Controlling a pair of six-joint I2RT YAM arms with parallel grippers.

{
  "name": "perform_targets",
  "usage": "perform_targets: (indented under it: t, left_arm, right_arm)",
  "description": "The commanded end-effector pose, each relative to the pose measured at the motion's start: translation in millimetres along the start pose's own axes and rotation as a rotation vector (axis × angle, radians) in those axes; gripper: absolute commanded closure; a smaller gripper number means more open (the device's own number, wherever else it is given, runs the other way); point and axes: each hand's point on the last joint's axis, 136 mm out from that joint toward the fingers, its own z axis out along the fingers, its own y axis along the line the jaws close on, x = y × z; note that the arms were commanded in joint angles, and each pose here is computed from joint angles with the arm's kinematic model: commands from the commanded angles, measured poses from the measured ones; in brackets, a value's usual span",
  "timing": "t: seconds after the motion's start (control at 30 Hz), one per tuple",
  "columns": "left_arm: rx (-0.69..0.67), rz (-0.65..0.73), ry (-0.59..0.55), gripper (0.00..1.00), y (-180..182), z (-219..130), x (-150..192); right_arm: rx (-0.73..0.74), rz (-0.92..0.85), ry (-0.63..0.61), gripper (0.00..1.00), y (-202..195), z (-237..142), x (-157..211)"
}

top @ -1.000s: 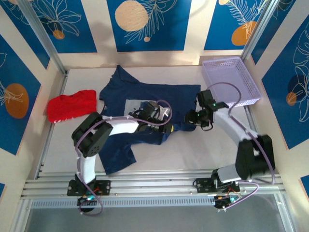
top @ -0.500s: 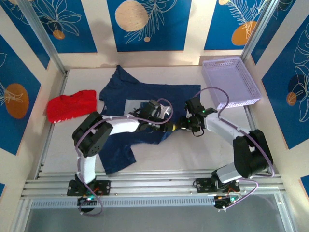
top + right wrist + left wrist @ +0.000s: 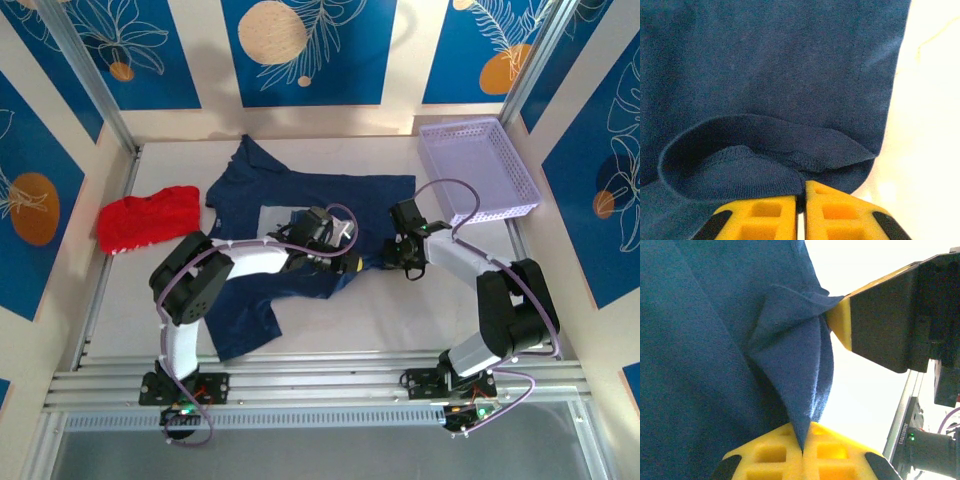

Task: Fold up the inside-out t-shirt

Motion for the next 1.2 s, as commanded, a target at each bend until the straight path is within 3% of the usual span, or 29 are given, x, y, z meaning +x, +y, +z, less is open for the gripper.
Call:
perform_targets:
  t: [0.0,0.13,0.43,0.6,0.8,0.93,1.07,1.17]
  left_arm:
    - [0.02,0.018,0.007,1.0,-5,-5,-2]
    - [0.014,0.037,0.019,1.0,-5,-5,1]
    - [0.019,0.17,0.049,1.0,-18,8,12]
    - [0.035,0.234,0.065,1.0,-31,22,17]
    - [0.027,0.292,0.115,1.0,-39,37,39]
    - [0.007,0.337,0.16,1.0,-39,44,59]
    - [-0.004,0.367,0.202,0.87,-38,50,74]
    - [0.006,0.38,0.206,0.78,-39,47,78]
  right_arm:
    - [-0.014,-0.006,-0.03,0.97,0,-12,-14]
    - [-0.057,-0.028,-0.064,1.0,-7,-41,-27]
    - [-0.44,0.044,-0.122,1.0,-3,-126,-39]
    - [-0.318,0.082,-0.081,1.0,-30,-113,-32]
    - [-0.138,0.259,-0.067,1.0,-70,-91,-13]
    - [-0.134,0.422,-0.023,0.87,-84,-64,17]
    - [-0.149,0.529,-0.005,0.63,-88,-55,41]
    - [-0.155,0.569,0.015,0.56,-85,-56,56]
